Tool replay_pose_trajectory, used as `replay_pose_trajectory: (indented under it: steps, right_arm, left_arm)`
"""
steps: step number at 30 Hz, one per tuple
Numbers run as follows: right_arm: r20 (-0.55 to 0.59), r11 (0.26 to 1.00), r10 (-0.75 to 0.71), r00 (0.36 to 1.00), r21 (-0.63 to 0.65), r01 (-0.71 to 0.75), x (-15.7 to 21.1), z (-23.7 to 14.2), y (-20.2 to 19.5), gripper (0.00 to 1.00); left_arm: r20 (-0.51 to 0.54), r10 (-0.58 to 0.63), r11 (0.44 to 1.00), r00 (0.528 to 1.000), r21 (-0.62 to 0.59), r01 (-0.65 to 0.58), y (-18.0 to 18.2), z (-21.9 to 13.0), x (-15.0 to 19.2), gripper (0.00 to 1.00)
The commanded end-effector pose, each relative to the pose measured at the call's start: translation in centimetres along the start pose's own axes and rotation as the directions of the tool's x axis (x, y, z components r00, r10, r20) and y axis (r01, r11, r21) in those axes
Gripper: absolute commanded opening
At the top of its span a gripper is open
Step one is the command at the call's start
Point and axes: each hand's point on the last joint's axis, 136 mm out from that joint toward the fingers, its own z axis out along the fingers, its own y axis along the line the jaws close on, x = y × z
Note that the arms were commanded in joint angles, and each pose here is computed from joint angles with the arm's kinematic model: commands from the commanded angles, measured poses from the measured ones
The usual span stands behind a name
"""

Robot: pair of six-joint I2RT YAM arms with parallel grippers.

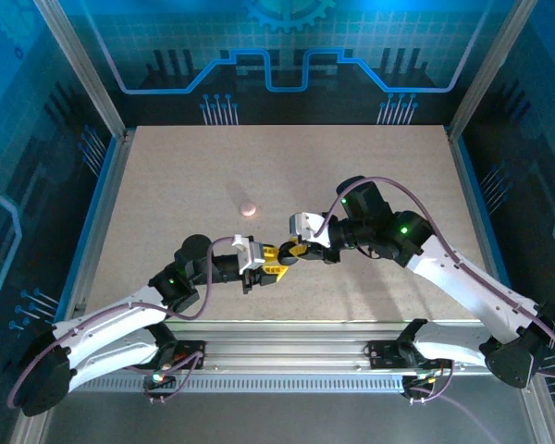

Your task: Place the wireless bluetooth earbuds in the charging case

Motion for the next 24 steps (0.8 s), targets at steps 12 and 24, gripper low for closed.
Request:
replay_pose_trajectory:
  steps: [12,24]
  right_arm:
    - [0.019,0.999,-0.007,1.000,0.042,0.007,-0.5,-0.6,-0.6,0.19]
    - [0.038,0.998,-0.019,0.999,0.063,0.016,-0.8,-1.1,-0.5,0.19]
  left_arm:
    - [0.084,-0.031,0.999,0.996,-0.018,0.033,0.4,-0.1,-1.8,0.49]
    - [0.099,-0.070,0.998,0.993,0.001,0.070,0.5,0.4,-2.0,0.35]
